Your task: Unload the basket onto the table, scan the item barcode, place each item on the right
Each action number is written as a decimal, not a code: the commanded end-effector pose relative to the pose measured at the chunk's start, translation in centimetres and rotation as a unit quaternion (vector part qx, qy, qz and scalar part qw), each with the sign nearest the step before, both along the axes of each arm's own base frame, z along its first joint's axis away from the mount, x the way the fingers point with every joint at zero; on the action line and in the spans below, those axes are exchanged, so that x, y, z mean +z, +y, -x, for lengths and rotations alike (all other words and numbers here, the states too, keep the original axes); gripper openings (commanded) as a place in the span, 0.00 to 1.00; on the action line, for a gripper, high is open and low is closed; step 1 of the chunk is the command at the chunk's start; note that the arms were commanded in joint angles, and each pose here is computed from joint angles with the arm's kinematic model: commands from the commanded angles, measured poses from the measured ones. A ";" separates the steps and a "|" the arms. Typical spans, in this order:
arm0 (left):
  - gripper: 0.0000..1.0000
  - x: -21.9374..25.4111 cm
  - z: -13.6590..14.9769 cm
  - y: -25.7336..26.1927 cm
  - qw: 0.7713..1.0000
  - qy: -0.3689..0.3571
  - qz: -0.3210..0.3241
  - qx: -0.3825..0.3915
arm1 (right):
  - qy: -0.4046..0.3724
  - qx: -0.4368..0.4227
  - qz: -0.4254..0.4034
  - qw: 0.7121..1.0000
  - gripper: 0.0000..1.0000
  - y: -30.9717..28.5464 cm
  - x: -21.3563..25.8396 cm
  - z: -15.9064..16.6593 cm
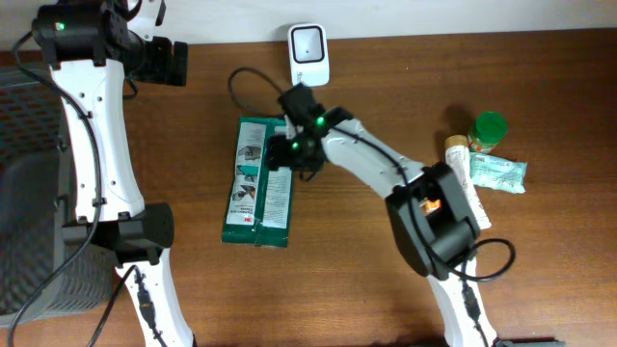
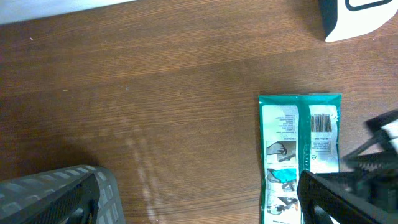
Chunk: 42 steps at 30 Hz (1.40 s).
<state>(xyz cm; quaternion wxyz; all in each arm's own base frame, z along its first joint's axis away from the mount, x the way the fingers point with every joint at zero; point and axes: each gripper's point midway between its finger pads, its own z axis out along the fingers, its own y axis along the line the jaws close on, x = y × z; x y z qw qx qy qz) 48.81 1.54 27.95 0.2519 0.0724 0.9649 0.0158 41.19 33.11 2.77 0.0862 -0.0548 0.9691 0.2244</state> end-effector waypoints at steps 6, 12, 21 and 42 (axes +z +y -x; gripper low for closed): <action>0.99 0.3 0.1 0.2 1.000 -0.005 0.001 -0.003 | -0.091 -0.051 0.177 0.979 0.63 -2.8 -2.3 -1.1; 0.99 0.3 0.1 0.2 1.000 -0.005 0.001 -0.003 | -0.145 -0.052 0.272 0.950 0.61 -3.8 -2.4 -0.6; 0.99 0.3 0.1 0.2 1.000 -0.005 0.001 -0.003 | -0.034 -0.105 0.247 0.963 0.64 -8.5 -4.0 -0.4; 0.99 0.3 0.1 0.2 1.000 -0.005 0.001 -0.003 | 0.070 -0.146 0.146 0.976 0.82 -12.6 -4.4 -1.8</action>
